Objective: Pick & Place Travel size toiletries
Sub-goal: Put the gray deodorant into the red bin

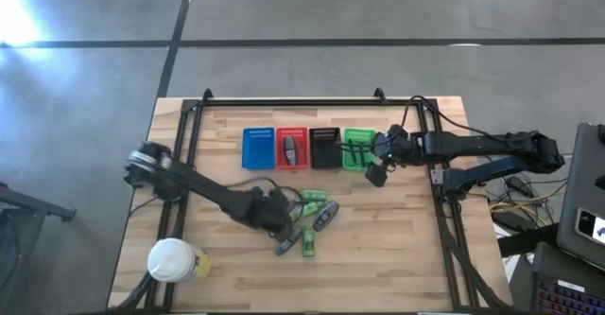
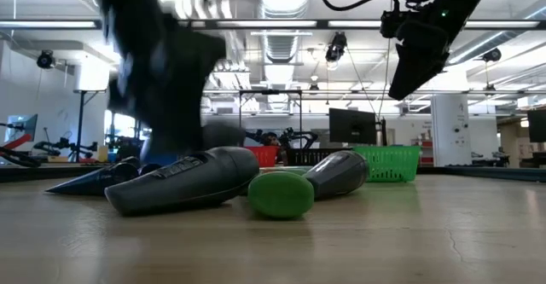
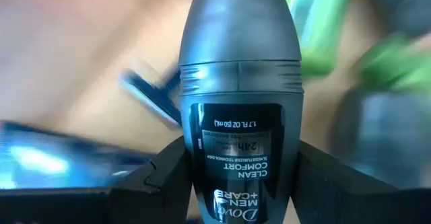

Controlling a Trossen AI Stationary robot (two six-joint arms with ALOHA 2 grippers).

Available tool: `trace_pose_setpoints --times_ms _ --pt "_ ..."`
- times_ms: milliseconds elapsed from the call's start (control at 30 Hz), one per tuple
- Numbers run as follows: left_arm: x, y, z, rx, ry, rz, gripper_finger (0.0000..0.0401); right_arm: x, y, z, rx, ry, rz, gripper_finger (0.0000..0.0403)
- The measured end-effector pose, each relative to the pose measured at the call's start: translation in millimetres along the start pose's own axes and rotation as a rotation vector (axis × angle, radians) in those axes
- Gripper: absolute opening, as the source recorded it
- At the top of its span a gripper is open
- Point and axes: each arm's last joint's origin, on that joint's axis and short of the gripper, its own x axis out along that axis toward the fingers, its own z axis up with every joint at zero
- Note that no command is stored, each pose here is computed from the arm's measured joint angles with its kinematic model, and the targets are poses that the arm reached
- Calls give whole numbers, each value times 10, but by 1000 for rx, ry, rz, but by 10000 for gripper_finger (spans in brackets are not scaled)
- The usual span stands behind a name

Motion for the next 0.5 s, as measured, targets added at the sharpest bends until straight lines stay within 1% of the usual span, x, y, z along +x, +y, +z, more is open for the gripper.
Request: trace_pose_setpoints --times_ms 67,100,167,233,300,367,433,500 --pt "-268 40 139 -77 -89 -26 199 0 0 4 9 -4 -2 312" --pt "-381 100 201 -129 -125 -26 199 0 -2 4 23 -6 -7 310" --pt "-511 283 347 -236 -185 -8 199 0 -5 5 56 -11 -18 306" --pt "-574 485 565 -359 -254 -20 199 0 -6 6 78 -12 -20 303" --pt "-571 702 800 -456 -314 -32 199 0 -6 6 104 -13 -21 301" --pt "-482 911 1024 -499 -353 -48 199 0 -6 7 122 -14 -21 303" --pt "-352 1111 1202 -546 -365 -58 202 0 -6 6 134 -13 -21 307" --pt "-234 1279 1321 -588 -346 -62 207 0 -7 4 155 -11 -22 314"
